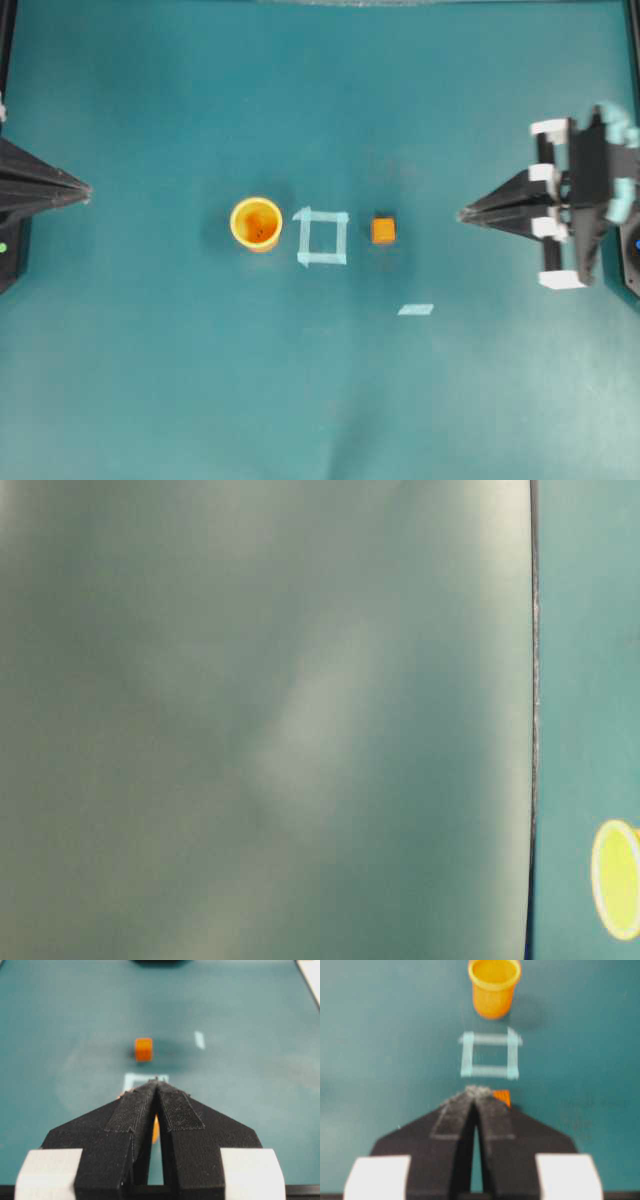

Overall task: Move the block to the left with right arm.
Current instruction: 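Move the right gripper leftward toward the small orange cube, then lower the open right gripper around the orange cube and close it, then carry the held cube leftward past the taped square and orange cup, then hold the cube near the left gripper, left of the orange cup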

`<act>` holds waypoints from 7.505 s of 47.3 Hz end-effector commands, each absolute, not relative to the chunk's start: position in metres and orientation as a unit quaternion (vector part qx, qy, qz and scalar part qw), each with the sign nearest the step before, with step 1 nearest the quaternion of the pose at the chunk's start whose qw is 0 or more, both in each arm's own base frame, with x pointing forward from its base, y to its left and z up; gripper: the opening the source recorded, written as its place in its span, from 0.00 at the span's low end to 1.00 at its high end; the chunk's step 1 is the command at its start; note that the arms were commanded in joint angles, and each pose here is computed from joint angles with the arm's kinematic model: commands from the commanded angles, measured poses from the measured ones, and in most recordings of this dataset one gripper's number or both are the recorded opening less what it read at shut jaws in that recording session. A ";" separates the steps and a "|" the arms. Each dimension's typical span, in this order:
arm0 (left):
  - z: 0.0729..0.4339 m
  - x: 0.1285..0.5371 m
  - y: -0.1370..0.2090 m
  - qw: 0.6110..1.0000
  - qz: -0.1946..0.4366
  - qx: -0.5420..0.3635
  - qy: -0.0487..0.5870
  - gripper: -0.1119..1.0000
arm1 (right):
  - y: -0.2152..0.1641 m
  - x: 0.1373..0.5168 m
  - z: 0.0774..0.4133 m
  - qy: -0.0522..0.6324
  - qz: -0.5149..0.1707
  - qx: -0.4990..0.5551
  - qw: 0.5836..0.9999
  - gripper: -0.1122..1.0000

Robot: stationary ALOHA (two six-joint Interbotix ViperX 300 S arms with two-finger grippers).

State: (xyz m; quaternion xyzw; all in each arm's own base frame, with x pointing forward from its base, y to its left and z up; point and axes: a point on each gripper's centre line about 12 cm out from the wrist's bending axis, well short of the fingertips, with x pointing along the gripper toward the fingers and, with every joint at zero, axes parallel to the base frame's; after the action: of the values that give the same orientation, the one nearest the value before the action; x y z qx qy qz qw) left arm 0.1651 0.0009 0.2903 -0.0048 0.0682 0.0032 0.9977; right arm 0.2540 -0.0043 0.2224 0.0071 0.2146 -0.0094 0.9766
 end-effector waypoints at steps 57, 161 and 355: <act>0.299 0.166 0.001 0.998 0.004 -0.004 0.064 0.10 | -0.022 0.361 0.172 0.388 -0.019 -0.022 0.921 0.42; 0.303 0.135 0.002 0.990 0.007 0.002 0.138 0.10 | -0.019 0.475 0.336 0.207 -0.022 -0.015 0.978 0.45; 0.313 0.117 0.002 0.988 0.009 -0.004 0.154 0.10 | -0.019 0.589 0.247 0.174 -0.029 0.081 0.981 0.44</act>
State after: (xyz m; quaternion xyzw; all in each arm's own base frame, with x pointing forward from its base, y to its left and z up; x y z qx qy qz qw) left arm 0.1171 0.0016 0.3021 -0.0049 0.1671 0.0075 0.9859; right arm 0.5894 -0.0198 0.2240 0.0800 0.1984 -0.0319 0.9763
